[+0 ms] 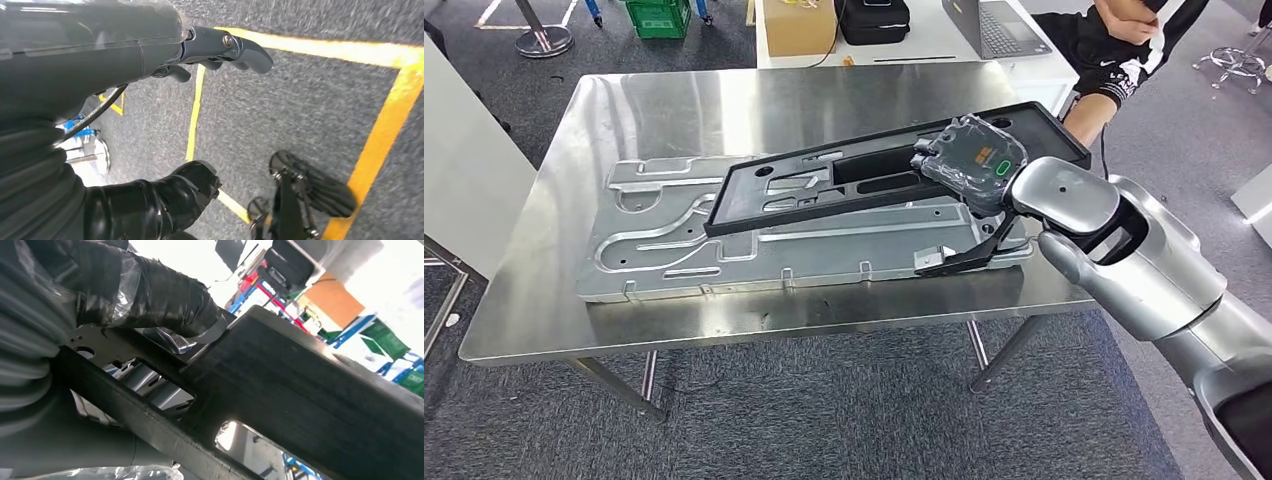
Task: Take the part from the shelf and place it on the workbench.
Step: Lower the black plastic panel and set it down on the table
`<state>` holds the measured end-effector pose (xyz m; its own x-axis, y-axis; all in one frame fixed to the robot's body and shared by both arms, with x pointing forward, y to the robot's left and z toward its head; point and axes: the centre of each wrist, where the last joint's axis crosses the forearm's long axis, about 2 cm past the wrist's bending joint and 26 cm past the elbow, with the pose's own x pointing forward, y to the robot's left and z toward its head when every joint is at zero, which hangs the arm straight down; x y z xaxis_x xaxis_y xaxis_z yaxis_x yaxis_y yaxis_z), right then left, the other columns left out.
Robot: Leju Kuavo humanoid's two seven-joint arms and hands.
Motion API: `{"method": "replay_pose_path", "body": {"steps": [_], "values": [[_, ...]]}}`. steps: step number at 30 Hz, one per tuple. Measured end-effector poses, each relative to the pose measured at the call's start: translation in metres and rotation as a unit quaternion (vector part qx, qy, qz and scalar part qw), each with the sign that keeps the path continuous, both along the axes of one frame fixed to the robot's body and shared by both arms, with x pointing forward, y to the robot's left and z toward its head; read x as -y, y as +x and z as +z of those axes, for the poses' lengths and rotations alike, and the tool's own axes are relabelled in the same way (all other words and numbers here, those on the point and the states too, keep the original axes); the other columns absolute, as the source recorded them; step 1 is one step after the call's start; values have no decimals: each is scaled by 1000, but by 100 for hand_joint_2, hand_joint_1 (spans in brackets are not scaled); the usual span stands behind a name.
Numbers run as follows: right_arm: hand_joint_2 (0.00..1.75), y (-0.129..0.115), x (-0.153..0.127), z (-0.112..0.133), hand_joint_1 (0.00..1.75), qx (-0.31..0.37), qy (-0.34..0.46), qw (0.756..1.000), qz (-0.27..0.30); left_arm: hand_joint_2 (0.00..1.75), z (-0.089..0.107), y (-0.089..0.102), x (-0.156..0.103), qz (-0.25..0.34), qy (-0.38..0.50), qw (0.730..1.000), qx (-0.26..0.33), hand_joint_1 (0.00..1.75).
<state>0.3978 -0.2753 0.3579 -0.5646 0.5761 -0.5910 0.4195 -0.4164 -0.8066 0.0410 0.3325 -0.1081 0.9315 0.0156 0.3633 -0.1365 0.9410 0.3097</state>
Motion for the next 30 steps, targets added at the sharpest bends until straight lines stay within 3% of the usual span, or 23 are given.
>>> {"method": "replay_pose_path", "body": {"steps": [30], "values": [[175,-1,2,-4,175,-7,0,1000,1,175,0,2,2,6,4,1000,-3,0]]}}
